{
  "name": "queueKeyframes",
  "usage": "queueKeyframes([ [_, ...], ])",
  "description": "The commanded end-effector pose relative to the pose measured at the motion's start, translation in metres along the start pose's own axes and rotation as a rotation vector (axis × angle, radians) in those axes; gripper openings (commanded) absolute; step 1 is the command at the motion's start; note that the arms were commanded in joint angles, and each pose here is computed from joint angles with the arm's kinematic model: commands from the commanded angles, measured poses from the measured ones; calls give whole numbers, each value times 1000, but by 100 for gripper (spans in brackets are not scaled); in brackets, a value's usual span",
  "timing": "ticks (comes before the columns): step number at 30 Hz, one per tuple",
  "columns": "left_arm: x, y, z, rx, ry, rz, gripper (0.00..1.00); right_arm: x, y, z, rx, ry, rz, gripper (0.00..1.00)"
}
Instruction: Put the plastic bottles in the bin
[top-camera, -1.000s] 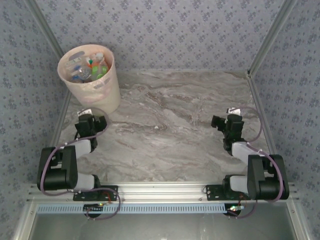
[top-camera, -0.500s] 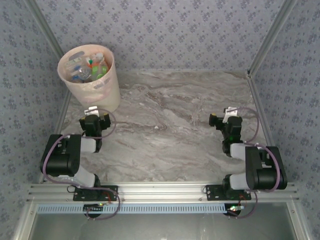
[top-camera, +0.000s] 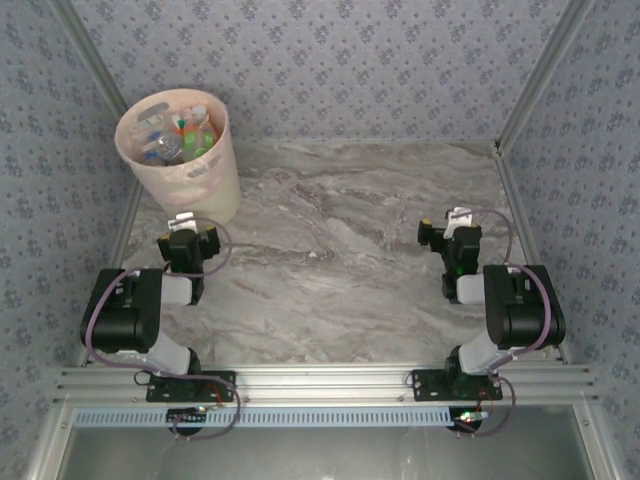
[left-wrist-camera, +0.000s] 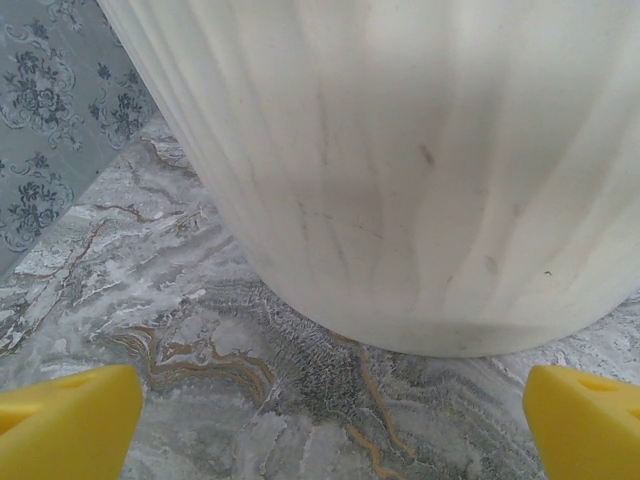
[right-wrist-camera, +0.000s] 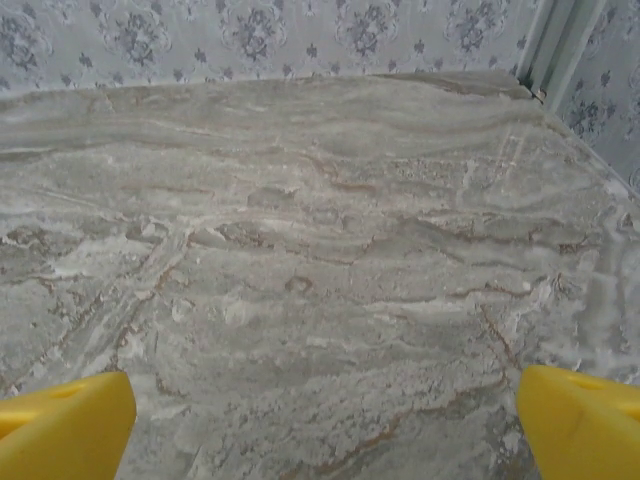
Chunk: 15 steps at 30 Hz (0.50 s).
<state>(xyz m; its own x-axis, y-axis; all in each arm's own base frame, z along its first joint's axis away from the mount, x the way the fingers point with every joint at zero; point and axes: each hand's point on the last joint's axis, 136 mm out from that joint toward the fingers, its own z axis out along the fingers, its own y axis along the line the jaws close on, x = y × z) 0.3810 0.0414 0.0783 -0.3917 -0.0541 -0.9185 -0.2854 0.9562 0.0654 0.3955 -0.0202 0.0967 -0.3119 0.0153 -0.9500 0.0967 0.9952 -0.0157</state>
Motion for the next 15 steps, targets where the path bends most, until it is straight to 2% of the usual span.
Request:
queueKeyframes([
  [1,-18,2,1,-9,-54,-26,98,13,-6,-2,29,50,11,100],
  [15,-18,2,1,-10,-54,-26,98,12,-1,-1,-10,57,2,100],
])
